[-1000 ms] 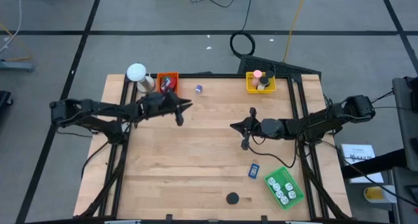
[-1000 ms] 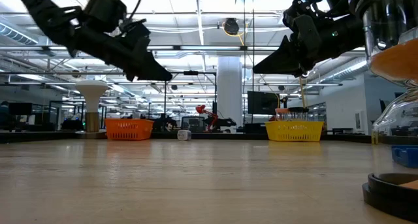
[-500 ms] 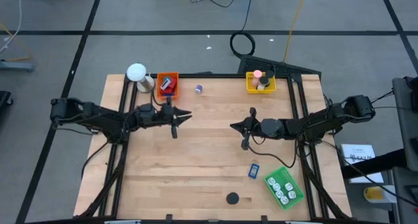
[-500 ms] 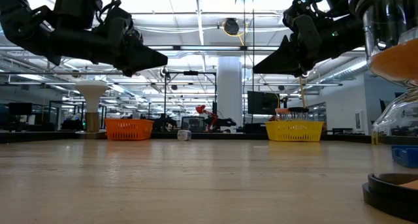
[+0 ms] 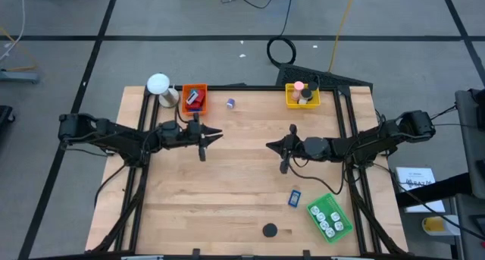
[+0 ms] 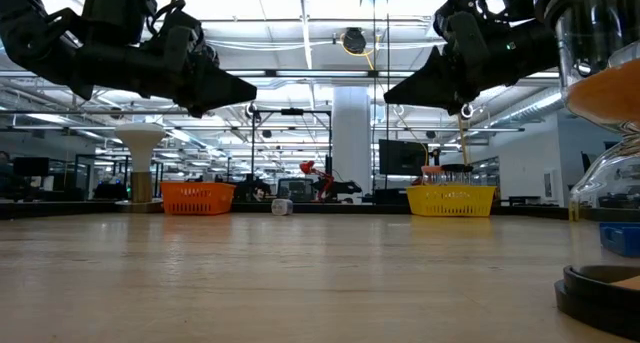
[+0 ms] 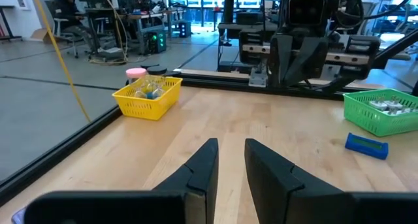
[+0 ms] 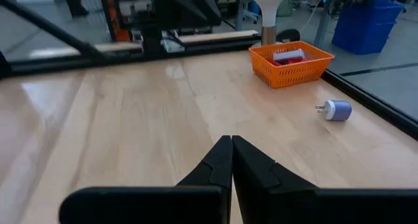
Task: Pick & Place Office items
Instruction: Put the orange hourglass into the yellow bin
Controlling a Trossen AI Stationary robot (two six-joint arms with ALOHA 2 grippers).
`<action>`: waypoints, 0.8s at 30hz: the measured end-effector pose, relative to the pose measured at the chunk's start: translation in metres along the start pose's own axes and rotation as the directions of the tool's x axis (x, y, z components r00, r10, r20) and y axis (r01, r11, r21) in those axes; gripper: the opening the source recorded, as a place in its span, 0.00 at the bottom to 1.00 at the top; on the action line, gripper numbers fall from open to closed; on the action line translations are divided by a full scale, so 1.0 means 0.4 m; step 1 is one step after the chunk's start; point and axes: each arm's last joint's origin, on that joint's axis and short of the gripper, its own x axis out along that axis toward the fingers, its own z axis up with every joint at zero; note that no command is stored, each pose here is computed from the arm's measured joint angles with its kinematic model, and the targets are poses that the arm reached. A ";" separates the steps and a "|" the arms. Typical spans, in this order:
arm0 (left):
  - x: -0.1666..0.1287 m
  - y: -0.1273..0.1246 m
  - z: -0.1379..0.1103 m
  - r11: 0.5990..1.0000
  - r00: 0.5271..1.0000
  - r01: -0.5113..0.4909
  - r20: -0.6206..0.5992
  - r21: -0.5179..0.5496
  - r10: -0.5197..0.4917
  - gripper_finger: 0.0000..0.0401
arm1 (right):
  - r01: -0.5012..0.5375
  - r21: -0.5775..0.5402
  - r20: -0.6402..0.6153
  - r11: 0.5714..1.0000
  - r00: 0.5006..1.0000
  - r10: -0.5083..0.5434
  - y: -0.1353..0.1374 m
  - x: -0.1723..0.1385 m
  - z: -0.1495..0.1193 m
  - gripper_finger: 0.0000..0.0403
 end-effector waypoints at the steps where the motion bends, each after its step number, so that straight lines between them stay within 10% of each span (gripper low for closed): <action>1: 0.000 0.000 0.000 1.000 1.000 0.000 0.000 0.000 0.000 0.19 | -0.001 0.019 0.005 1.000 1.000 0.001 0.000 0.000 0.001 0.01; 10: 0.000 0.000 0.001 1.000 1.000 0.000 0.002 0.000 0.000 0.19 | -0.124 -0.033 -0.200 0.992 0.973 0.115 0.120 -0.014 0.065 0.00; 16: 0.000 0.000 0.001 1.000 1.000 0.000 0.002 0.000 0.000 0.19 | 0.002 -0.052 -0.463 0.999 0.886 -0.026 0.235 -0.047 0.132 0.01; 24: 0.000 0.000 0.001 1.000 1.000 0.000 0.003 0.000 0.000 0.19 | -0.136 0.040 -0.640 0.990 0.758 0.130 0.374 -0.073 0.142 0.16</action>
